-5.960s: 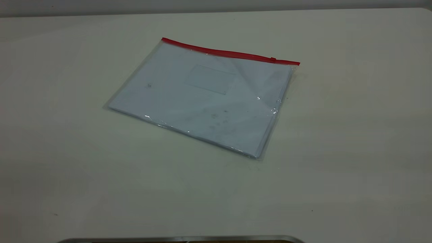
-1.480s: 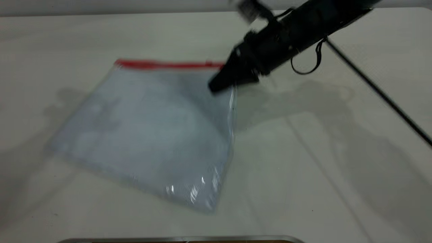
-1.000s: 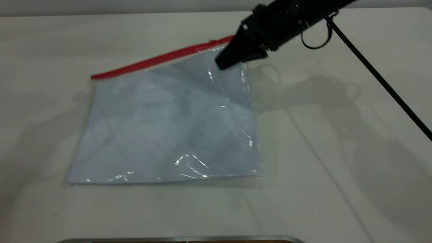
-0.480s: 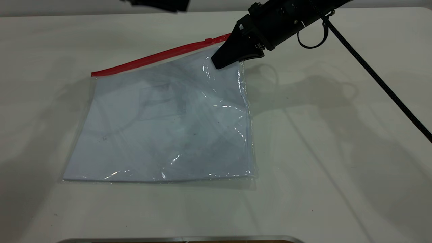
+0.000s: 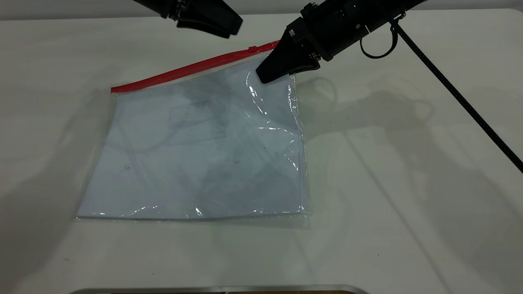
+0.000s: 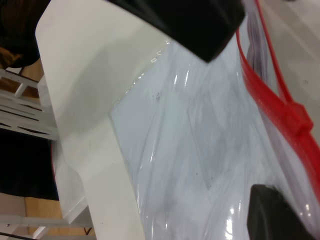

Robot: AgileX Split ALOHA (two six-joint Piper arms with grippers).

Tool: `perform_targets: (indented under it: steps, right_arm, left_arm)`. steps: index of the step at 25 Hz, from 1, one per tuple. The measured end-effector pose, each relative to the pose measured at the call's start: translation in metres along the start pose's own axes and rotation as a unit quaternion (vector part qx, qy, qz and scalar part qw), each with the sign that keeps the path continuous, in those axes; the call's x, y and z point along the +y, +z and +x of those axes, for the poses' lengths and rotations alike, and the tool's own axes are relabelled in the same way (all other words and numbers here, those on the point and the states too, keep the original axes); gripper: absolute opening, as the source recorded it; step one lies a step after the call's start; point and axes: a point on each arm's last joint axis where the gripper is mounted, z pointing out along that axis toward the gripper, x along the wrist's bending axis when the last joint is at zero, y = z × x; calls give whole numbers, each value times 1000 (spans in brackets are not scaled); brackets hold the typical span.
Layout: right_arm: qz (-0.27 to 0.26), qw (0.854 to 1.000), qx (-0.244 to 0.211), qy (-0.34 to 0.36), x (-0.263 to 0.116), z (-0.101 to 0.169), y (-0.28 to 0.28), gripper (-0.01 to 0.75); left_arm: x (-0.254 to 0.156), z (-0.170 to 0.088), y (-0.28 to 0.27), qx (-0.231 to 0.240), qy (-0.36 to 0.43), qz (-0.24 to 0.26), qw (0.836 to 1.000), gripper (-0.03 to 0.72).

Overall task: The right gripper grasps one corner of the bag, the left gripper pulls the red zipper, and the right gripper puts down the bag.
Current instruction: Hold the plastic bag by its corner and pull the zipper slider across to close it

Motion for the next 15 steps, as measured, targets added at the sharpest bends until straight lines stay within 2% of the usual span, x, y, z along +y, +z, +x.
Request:
perform_targets:
  steps: [8,15]
  right_arm:
    - [0,1000,0,0,0,0,0,35]
    - [0,1000,0,0,0,0,0,35]
  left_arm:
    - [1,-11,26,5,29,36,999,487]
    - [2,-11,27,10,30,35,999,388]
